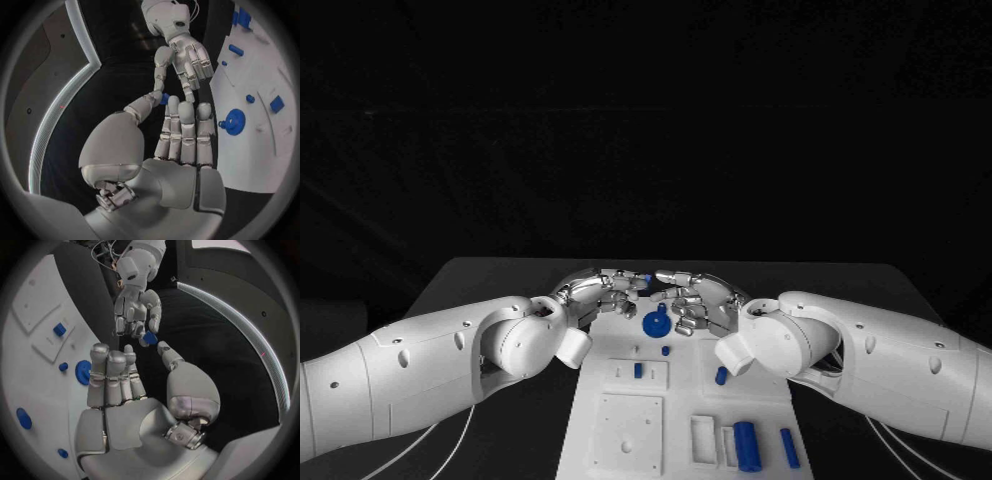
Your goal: Assemble the parts on the task board
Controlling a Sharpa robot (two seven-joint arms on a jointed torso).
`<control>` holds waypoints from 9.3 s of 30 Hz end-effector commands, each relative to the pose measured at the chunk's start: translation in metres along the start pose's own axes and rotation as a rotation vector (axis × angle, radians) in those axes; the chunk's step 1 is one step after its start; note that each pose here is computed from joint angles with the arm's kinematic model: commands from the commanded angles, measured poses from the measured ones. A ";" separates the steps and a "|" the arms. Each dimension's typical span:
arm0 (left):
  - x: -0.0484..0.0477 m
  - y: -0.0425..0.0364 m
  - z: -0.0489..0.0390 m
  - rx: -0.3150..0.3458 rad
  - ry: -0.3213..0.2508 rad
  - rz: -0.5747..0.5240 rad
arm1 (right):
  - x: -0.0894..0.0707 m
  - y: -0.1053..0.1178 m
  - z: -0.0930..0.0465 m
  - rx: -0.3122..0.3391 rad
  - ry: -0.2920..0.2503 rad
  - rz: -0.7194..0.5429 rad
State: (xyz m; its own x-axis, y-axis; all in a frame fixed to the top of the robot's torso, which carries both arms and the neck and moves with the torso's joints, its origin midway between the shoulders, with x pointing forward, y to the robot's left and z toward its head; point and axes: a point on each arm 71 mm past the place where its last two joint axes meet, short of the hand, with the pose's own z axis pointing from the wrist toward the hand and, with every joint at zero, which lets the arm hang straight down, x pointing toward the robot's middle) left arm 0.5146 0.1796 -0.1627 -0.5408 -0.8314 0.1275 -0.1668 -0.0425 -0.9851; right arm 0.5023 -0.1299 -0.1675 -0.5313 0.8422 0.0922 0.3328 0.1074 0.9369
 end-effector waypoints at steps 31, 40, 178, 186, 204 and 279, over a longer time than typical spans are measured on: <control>0.0069 -0.0032 -0.0007 0.045 0.082 0.156 | 0.006 0.000 -0.001 0.004 0.077 -0.042; 0.0082 -0.0034 -0.0008 0.050 0.094 0.198 | 0.006 0.000 -0.001 0.003 0.082 -0.042; 0.0149 -0.0321 0.0016 0.194 0.055 0.998 | -0.024 -0.006 0.000 0.121 -0.059 -0.356; 0.0296 -0.0290 0.0087 0.149 0.102 1.089 | -0.019 -0.006 0.000 0.123 -0.046 -0.368; 0.0417 -0.0266 0.0157 0.121 0.125 1.195 | -0.010 -0.006 0.000 0.128 -0.019 -0.397; 0.0441 -0.0231 0.0197 0.065 0.143 1.166 | -0.006 -0.007 0.001 0.146 -0.011 -0.429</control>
State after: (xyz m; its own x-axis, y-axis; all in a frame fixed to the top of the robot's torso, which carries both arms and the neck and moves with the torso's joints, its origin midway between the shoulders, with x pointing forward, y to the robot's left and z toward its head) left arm 0.5111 0.1342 -0.1369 -0.4180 -0.3173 -0.8512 0.5352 0.6711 -0.5130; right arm 0.5042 -0.1349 -0.1748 -0.6287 0.7218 -0.2894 0.2006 0.5101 0.8364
